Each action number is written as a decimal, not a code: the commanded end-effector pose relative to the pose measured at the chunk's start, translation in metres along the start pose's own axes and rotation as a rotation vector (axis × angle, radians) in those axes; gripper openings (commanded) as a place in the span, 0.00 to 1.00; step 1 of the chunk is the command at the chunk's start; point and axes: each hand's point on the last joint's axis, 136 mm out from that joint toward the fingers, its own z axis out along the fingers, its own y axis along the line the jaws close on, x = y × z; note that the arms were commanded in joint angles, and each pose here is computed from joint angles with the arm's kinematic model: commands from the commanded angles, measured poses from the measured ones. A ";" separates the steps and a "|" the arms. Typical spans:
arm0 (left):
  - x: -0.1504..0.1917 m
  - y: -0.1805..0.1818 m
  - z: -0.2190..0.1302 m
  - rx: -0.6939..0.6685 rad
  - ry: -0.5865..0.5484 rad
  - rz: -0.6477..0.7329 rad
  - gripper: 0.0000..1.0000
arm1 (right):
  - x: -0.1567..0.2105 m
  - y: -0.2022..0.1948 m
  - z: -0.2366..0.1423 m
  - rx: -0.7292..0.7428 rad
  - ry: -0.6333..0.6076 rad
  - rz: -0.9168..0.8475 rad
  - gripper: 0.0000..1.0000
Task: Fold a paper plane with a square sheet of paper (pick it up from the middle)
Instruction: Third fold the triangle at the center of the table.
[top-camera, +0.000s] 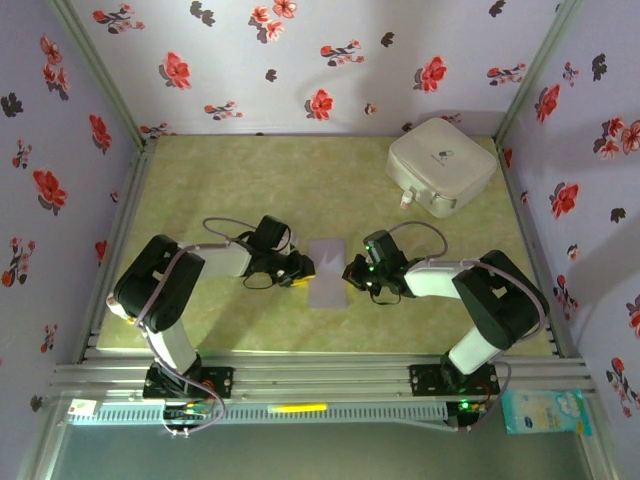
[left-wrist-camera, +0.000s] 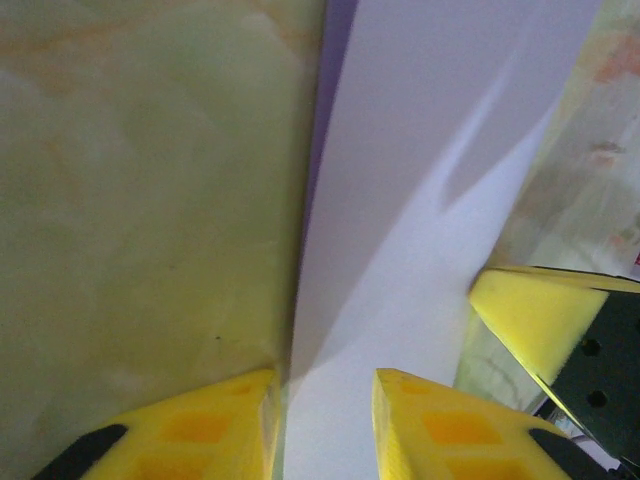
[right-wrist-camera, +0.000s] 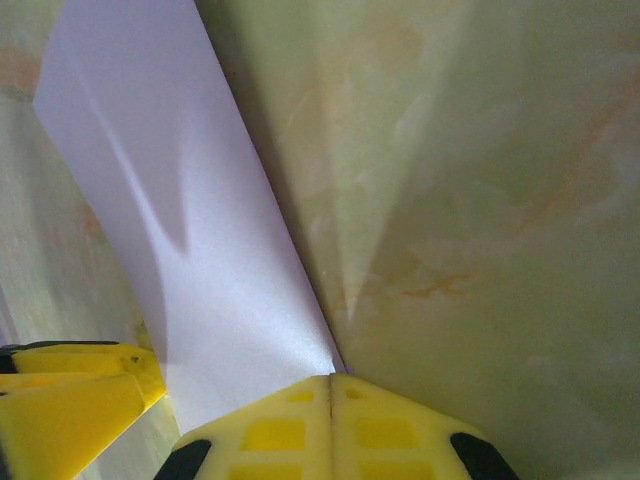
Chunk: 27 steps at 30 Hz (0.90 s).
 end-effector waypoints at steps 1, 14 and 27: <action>0.007 0.008 0.008 -0.003 0.039 -0.020 0.29 | -0.001 -0.022 0.002 0.077 -0.007 0.047 0.04; 0.007 0.006 0.007 0.005 0.034 -0.015 0.16 | 0.000 -0.021 0.002 0.072 -0.003 0.047 0.04; 0.004 -0.008 -0.013 0.020 -0.016 -0.002 0.00 | -0.004 0.010 -0.009 -0.043 -0.015 -0.022 0.21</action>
